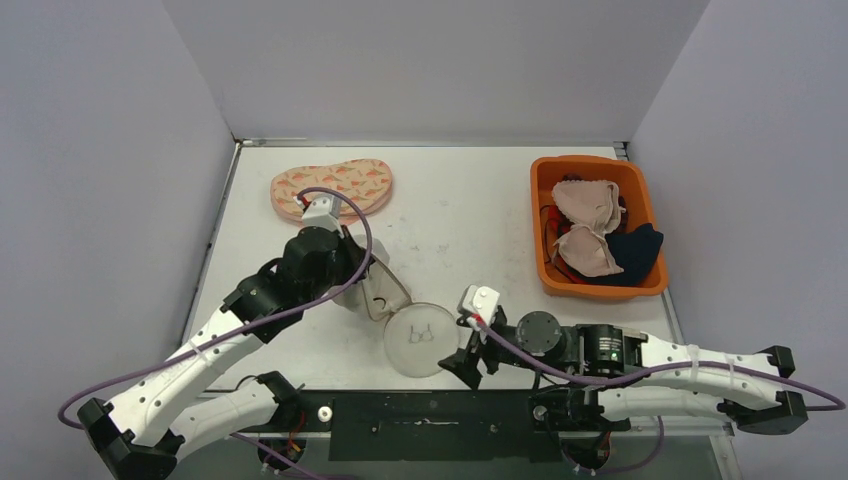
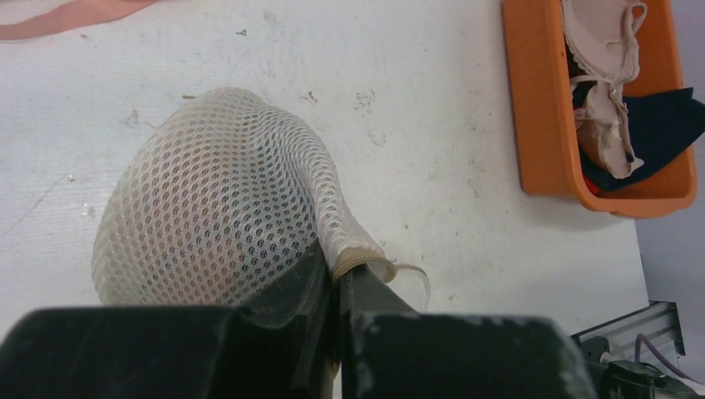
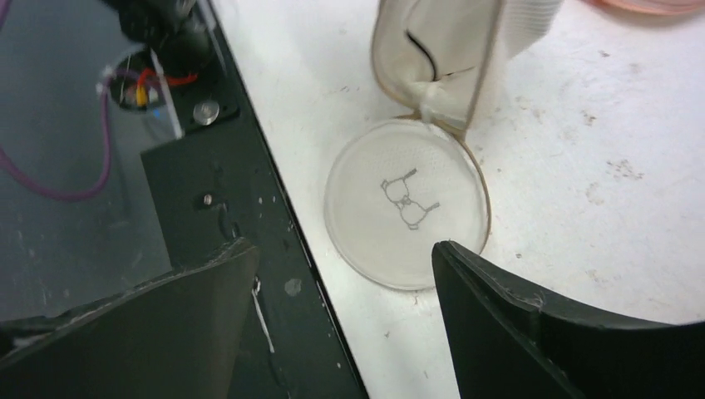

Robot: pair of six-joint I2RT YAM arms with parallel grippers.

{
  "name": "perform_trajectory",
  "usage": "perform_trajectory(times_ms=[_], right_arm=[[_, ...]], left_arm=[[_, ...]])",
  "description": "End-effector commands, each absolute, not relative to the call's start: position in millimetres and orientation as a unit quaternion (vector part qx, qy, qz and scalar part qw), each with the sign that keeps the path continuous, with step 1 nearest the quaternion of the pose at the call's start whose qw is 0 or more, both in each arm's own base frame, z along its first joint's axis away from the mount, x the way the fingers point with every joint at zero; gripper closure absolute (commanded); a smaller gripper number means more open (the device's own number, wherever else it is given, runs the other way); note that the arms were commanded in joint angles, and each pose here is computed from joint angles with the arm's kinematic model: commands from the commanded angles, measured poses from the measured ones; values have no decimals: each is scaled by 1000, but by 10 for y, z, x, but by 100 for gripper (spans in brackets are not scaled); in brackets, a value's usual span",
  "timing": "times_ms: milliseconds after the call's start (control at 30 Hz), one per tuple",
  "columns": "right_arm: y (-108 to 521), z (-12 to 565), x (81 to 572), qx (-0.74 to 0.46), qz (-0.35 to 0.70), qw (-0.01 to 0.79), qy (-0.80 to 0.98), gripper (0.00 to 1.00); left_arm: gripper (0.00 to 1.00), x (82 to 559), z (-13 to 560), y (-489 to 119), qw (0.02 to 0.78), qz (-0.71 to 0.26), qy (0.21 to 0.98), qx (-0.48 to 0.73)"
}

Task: Unzip the laundry bag and remove the bra
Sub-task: Open the laundry bag at the center of the board.

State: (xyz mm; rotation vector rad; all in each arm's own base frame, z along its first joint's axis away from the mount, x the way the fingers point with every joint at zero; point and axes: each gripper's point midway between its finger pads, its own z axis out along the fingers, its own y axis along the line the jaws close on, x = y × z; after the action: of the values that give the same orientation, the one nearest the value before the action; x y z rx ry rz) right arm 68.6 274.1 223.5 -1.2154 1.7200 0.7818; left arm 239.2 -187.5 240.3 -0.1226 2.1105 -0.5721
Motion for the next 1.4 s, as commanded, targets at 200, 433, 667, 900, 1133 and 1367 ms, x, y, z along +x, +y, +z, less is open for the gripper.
perform_trajectory(times_ms=[200, 433, 667, 900, 1133, 1367], right_arm=[[2567, 2513, 1277, -99, 375, 515, 764, 12], [2473, 1919, 1444, 29, 397, 495, 772, 10], [2955, 1573, 1228, -29, 450, 438, 778, 10], [3451, 1181, 1100, -82, 447, 389, 801, 16], [3535, 1044, 1402, -22, 473, 363, 803, 14], [3437, 1126, 1528, 13, 506, 376, 776, 7]], left_arm=[[100, 2467, 2747, -1809, 496, -276, 814, -123], [100, 2350, 2363, -1594, 476, -261, 818, -189], [100, 2211, 1823, -1532, 432, -265, 827, -242], [100, 2132, 1689, -1549, 408, -286, 824, -271], [100, 2048, 1655, -1538, 401, -293, 829, -259], [100, 1915, 1300, -1575, 373, -296, 846, -238]])
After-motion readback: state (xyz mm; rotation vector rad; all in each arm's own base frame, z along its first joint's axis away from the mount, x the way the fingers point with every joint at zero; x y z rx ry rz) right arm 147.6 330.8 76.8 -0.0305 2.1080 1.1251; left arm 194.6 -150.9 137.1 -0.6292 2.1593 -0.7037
